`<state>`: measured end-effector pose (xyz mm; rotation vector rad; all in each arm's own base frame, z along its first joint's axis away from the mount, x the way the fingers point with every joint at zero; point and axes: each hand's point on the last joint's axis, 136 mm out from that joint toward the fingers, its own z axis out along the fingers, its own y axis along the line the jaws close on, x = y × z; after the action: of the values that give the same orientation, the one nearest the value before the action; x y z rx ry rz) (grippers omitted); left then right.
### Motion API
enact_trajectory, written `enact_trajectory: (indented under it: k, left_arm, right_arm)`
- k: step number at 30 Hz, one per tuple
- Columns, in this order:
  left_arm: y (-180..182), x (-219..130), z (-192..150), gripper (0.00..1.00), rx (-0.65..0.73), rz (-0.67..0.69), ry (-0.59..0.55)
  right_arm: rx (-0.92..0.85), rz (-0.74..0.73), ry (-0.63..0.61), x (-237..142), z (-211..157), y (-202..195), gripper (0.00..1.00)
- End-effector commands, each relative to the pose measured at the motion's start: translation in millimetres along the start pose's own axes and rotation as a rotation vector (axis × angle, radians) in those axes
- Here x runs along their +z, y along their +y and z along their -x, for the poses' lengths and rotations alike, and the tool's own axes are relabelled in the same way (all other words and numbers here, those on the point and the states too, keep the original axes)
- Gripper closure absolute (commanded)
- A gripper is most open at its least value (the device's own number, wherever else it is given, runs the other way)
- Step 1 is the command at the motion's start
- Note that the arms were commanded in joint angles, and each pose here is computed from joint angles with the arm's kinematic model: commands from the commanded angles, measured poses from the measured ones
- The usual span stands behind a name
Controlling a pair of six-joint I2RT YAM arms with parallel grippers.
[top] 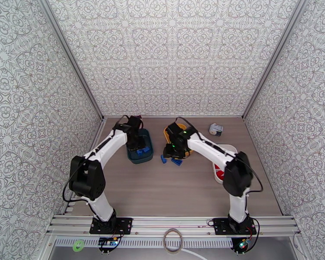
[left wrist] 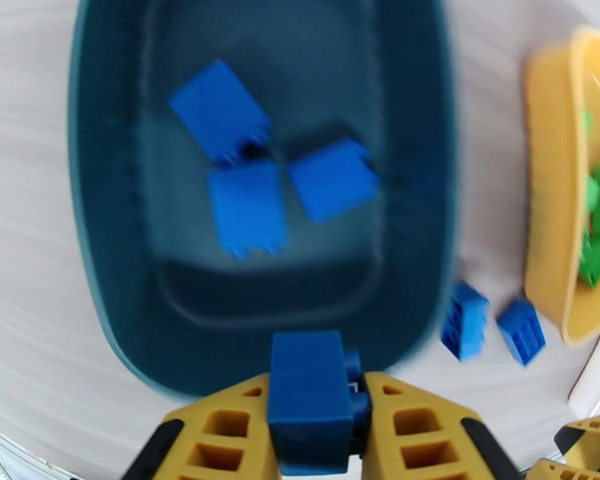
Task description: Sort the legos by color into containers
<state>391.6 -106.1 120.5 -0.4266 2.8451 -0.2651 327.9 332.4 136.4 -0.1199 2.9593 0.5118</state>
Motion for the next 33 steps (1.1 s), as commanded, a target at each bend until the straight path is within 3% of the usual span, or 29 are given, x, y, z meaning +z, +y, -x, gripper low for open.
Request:
enact_trajectory:
  k: [1,4,8,10,15,20,33]
  left_arm:
    - [-1.3,10.6,11.9,0.73,0.025,-0.043,0.034]
    - [7.0,19.8,19.9,0.66,0.007,-0.040,0.057]
    - [13.0,15.3,25.7,0.38,-0.010,-0.045,0.056]
    - [13.6,6.5,28.1,0.33,-0.010,-0.056,0.039]
    - [18.5,-19.6,27.3,0.31,-0.024,-0.074,0.000]
    - [19.8,-39.8,4.9,0.28,-0.055,-0.119,-0.025]
    - [33.4,-48.3,-61.4,0.26,-0.109,-0.124,0.009]
  right_arm:
    - [-0.060,-0.075,0.008,4.5,5.4,3.3,0.52]
    - [-0.077,-0.105,0.006,11.8,14.7,7.3,0.53]
    - [-0.081,-0.129,0.012,22.9,22.1,7.3,0.53]
    - [-0.084,-0.137,0.017,27.8,23.5,6.7,0.53]
    - [-0.090,-0.158,0.035,43.3,24.9,3.1,0.52]
    - [-0.107,-0.188,0.056,60.5,24.8,-2.3,0.50]
    - [-0.145,-0.198,0.100,93.4,22.0,-1.3,0.51]
